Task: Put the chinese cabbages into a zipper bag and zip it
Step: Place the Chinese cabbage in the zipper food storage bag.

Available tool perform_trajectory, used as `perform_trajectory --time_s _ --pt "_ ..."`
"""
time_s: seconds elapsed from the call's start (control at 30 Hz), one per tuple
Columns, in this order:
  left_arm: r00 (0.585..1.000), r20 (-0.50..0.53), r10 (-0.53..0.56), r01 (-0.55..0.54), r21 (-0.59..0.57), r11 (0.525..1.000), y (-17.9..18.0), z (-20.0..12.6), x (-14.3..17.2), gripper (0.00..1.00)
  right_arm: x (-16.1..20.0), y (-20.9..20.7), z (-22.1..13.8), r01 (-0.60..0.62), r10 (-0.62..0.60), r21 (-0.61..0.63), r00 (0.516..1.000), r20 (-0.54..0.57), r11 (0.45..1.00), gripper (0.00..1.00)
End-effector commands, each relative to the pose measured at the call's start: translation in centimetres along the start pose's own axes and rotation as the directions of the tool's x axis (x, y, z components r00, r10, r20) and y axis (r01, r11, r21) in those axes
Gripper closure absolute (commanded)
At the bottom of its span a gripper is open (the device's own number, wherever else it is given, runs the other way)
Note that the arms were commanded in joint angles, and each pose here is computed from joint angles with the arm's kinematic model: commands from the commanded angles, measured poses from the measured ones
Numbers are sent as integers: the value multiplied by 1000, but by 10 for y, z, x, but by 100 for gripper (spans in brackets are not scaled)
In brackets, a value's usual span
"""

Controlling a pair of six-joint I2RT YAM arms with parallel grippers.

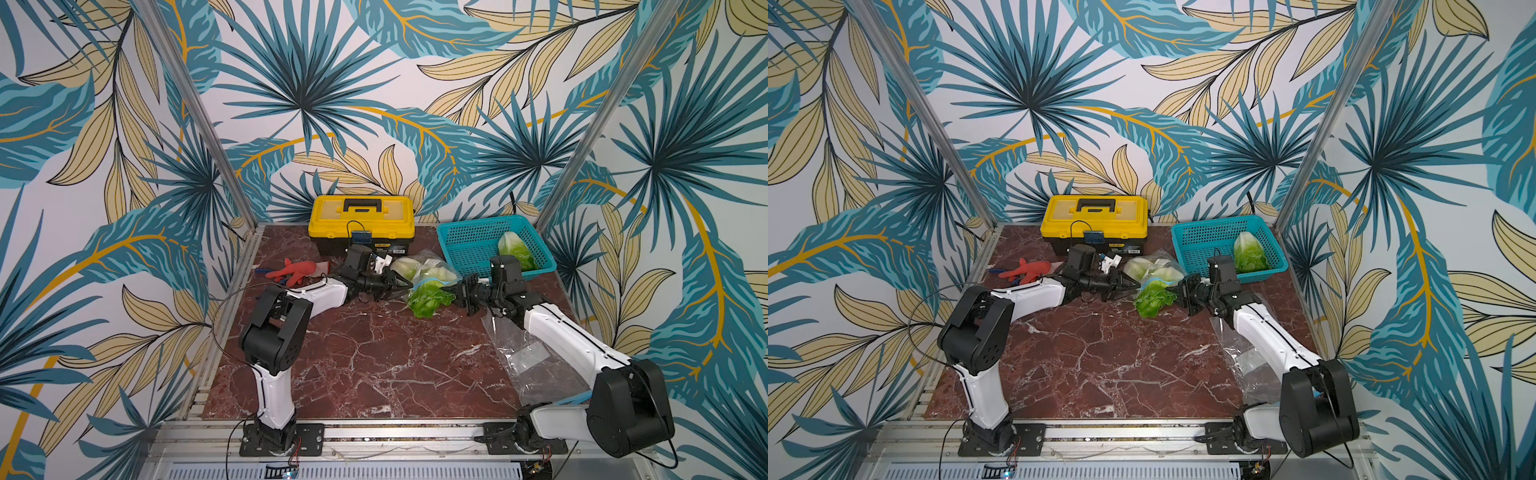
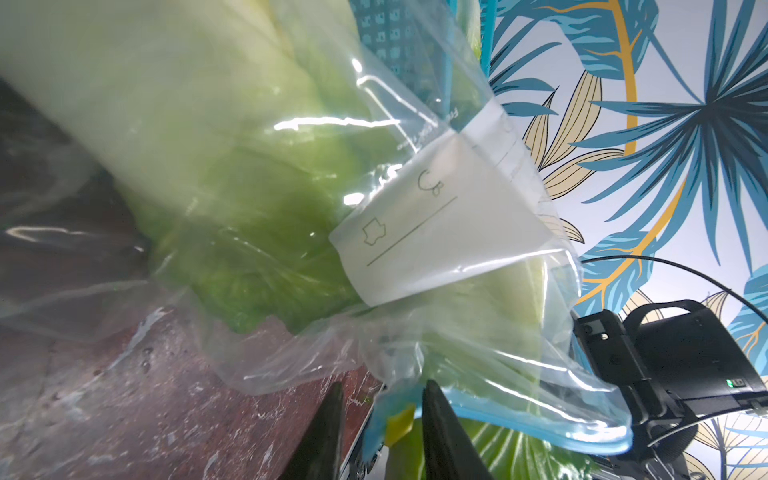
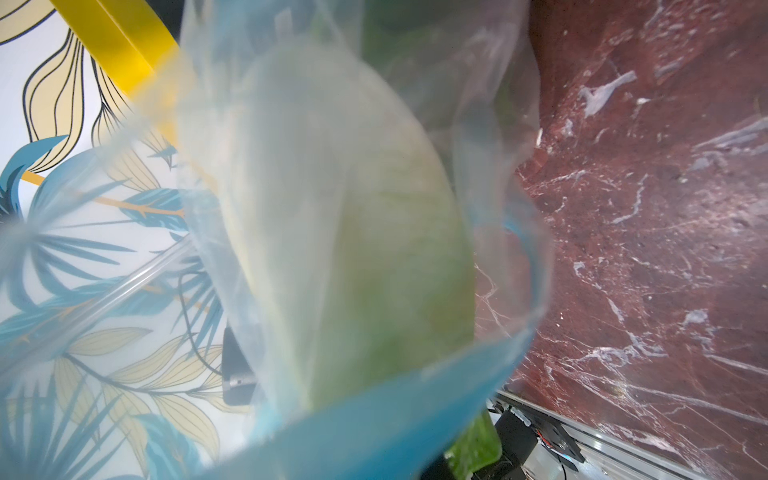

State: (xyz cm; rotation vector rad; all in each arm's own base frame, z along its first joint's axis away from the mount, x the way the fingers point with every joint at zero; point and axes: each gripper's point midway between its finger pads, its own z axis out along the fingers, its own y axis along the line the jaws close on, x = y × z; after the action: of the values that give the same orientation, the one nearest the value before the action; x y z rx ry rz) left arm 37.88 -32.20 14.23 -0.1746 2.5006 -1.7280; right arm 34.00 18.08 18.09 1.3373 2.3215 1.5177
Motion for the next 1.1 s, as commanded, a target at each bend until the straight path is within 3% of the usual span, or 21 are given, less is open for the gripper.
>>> perform_trajectory --time_s 0.0,0.43,0.63,0.8,0.9,1.07 --pt "999 27 -22 22 15 1000 3 3 -5 72 0 5 -2 25 -25 -12 1000 0 1000 100" --pt "995 70 -73 70 42 997 -3 -6 2 100 -5 10 -5 19 -17 -66 999 38 998 100" --pt "989 97 -111 105 58 993 -15 -30 26 100 -23 10 -14 69 -55 -79 983 175 994 100" --pt "988 92 -122 114 87 990 -34 -43 55 100 -41 34 -28 85 -12 -219 948 317 972 100" --pt "990 79 -120 112 100 989 -44 -43 70 100 -36 38 -34 130 -46 -186 916 399 974 100" --pt "998 33 -53 48 137 989 -77 -32 84 100 -28 21 -23 60 29 -180 890 456 982 100"
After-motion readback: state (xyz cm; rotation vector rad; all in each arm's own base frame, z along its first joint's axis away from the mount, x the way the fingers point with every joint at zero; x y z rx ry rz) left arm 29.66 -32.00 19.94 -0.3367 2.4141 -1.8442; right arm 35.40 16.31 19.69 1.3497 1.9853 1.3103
